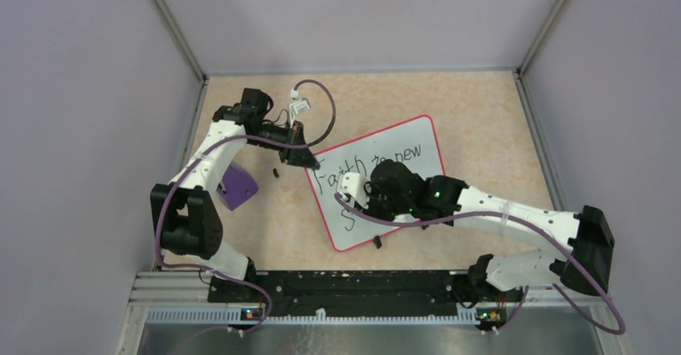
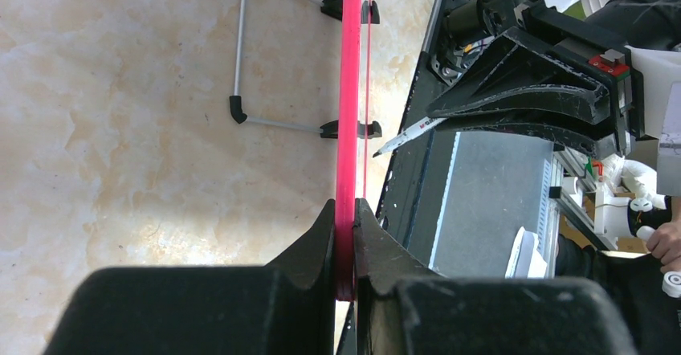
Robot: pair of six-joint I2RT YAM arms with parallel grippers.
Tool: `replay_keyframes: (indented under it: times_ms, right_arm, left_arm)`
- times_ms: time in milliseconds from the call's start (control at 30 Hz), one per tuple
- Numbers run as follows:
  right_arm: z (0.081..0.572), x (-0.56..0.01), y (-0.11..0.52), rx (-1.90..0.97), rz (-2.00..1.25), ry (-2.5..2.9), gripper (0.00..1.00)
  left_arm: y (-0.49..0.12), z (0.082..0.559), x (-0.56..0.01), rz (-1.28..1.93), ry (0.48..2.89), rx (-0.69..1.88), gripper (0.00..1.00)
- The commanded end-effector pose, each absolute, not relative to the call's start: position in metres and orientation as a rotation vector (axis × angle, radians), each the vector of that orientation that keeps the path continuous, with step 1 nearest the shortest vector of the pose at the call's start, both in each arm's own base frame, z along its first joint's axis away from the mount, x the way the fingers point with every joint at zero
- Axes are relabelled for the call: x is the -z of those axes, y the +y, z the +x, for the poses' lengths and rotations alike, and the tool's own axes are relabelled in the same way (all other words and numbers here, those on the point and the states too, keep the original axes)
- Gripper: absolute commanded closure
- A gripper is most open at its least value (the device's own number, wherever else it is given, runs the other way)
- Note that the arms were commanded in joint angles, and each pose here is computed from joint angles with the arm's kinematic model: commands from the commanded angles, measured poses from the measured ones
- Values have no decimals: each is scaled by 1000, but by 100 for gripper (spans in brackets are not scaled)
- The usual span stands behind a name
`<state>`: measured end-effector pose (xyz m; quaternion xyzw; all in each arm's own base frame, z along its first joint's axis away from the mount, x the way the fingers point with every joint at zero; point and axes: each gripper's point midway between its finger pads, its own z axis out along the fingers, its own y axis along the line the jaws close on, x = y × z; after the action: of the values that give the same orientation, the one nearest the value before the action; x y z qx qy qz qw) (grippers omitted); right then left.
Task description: Write a sentence on the whiteboard
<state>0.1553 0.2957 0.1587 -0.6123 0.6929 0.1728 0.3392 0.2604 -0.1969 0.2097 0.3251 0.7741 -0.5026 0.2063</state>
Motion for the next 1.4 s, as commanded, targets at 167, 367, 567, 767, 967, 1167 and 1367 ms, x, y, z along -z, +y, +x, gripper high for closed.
replay_keyframes:
  times_ms: [167, 367, 567, 767, 967, 1167, 1367]
  right_arm:
    - [177, -169, 301, -385, -1508, 1823, 100]
    - [186, -164, 276, -349, -1471, 1877, 100]
    - [188, -171, 261, -340, -1448, 1881, 100]
    - [180, -188, 274, -442, -1469, 1831, 100]
    - [170, -198, 289, -519, -1490, 1782, 100]
    - [178, -197, 301, -509, -1465, 1778, 100]
    - [188, -185, 301, -449, -1448, 1802, 100]
  left_arm:
    - [-195, 264, -193, 934, 2192, 1331, 100]
    - [-195, 265, -193, 934, 2194, 1332, 100]
    - [-195, 266, -192, 933, 2193, 1336, 100]
    - [-195, 267, -195, 933, 2190, 1334, 100]
    - [-195, 266, -194, 933, 2193, 1330, 100]
    - [-195, 268, -194, 932, 2194, 1333, 100]
    - [-195, 267, -194, 936, 2193, 1328, 100]
